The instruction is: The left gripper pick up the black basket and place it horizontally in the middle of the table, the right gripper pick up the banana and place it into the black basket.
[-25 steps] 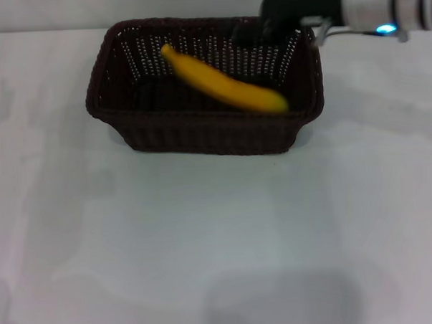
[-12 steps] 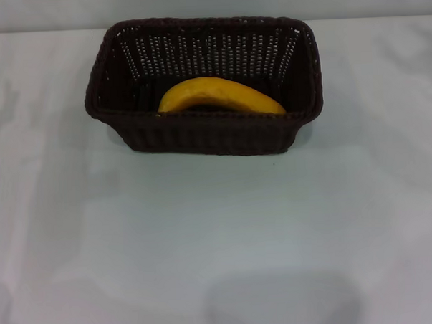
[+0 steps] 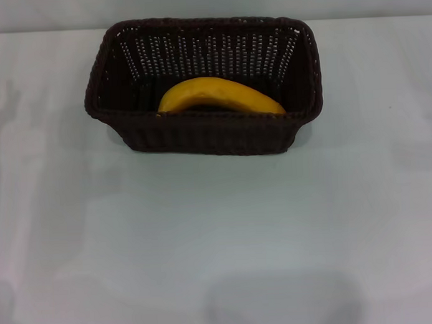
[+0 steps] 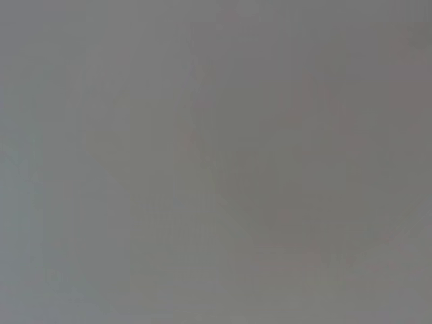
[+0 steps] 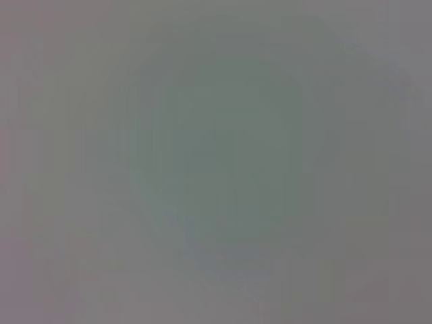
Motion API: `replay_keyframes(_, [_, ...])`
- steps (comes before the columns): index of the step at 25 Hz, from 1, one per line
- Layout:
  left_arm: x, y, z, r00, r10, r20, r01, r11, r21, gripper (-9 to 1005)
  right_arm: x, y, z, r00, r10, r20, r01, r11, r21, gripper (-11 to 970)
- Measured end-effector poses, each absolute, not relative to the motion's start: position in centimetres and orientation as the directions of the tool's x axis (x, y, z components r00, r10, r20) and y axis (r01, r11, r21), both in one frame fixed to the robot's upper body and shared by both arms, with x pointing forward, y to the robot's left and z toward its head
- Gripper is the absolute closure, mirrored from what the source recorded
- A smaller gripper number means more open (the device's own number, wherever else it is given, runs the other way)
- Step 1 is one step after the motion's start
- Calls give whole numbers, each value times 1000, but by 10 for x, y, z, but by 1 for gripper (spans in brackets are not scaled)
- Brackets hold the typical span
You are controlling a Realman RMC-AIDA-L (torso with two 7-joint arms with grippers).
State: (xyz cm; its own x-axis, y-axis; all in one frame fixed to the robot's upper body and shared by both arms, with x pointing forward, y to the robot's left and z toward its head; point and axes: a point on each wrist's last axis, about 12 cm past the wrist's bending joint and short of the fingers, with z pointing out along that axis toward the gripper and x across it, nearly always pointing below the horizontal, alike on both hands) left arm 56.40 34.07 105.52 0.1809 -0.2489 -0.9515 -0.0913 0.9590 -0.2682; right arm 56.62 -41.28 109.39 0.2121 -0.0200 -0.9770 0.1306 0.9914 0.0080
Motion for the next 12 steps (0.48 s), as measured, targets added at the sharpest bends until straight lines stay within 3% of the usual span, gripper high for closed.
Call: replay_keyframes(12, [562, 340, 1054, 181, -262, -948, -94, 955, -282, 121, 570, -416, 1088, 149, -52, -988, 177, 984, -25, 98])
